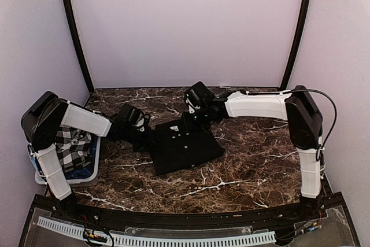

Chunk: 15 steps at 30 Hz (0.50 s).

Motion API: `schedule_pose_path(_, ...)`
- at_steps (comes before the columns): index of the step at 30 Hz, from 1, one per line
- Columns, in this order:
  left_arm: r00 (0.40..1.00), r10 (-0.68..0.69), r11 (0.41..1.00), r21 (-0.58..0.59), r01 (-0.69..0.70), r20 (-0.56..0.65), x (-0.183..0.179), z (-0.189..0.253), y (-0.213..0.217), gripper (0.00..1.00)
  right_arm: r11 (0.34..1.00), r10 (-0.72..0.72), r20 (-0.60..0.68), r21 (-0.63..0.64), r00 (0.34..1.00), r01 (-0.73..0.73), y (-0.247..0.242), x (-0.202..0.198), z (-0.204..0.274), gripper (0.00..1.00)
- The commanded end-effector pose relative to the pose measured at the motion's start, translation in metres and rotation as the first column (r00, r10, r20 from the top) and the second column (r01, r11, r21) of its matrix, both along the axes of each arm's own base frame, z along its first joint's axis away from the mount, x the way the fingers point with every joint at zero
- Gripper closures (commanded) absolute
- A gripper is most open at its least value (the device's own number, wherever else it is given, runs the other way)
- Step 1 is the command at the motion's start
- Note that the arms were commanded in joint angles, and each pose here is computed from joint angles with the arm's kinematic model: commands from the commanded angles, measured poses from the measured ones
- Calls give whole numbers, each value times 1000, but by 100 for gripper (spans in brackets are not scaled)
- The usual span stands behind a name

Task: Fold and stack the long sleeve shirts
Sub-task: Smooth out the square-folded shirt at the center of the board.

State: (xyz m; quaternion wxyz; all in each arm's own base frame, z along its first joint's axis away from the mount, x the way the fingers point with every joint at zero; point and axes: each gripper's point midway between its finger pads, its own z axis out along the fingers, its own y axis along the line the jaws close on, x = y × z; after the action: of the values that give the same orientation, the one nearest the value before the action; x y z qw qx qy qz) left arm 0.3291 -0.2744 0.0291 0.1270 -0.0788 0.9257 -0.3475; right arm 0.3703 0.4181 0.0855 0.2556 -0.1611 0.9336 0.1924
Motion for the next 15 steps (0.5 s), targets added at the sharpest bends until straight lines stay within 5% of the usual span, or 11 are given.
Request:
schedule_pose_path(1,1000,1,997,75,-1,-12,2,1,12,86,998,9,30,65,1000,-11,-13,-39,33,60)
schedule_pose_path(15,999,-36,995,90,37,-10,12,5,7,87,978,-209,-210,-69,955,199,-120,-119,-78,73)
